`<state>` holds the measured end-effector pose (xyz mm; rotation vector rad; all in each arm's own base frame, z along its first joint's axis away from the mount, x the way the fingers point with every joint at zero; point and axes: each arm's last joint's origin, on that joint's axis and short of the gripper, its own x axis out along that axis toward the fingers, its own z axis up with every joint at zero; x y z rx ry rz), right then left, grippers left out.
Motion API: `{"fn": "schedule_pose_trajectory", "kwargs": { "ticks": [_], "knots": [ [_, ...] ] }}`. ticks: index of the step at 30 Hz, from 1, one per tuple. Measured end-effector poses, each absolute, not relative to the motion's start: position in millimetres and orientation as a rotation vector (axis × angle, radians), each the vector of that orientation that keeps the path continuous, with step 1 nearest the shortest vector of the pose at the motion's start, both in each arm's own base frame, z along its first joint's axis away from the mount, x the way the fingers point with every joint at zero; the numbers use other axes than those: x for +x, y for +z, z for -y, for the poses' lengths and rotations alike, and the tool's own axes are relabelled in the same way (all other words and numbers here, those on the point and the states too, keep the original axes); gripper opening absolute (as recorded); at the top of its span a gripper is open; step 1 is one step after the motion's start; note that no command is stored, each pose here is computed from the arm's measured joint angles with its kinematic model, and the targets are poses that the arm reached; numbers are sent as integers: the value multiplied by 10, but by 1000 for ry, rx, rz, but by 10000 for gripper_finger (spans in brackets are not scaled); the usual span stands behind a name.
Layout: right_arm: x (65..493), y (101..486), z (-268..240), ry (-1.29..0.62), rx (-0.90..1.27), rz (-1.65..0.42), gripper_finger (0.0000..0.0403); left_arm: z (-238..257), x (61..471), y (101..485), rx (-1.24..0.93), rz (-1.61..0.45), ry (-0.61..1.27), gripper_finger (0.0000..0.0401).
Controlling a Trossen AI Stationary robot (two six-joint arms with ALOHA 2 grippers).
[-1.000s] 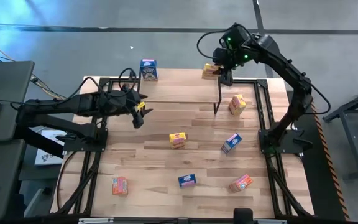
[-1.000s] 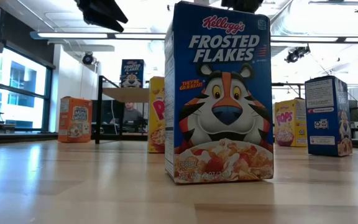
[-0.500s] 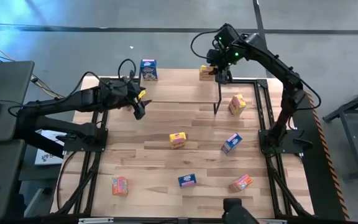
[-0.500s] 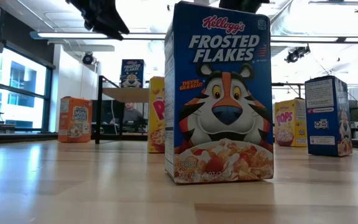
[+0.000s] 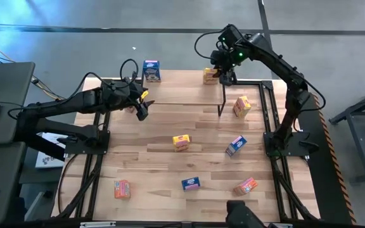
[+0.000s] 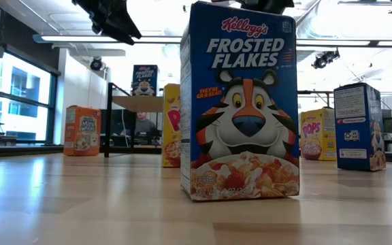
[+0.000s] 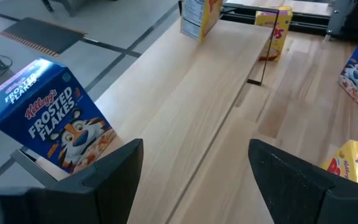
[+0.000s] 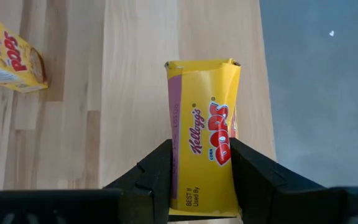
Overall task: Stack cereal on shelf
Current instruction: Put the bottom right yellow cereal box on the shelf
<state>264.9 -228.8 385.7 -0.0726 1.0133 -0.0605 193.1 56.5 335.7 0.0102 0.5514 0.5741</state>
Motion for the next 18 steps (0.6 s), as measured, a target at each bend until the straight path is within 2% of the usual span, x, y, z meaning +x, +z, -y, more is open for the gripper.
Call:
{"fn": "schedule_pose_trajectory", "kwargs": {
  "ticks": [18],
  "knots": [
    [2638,3832,2339,-122,-14,-1028,127,-564,1931,3357,10,-551,574,282]
  ]
}}
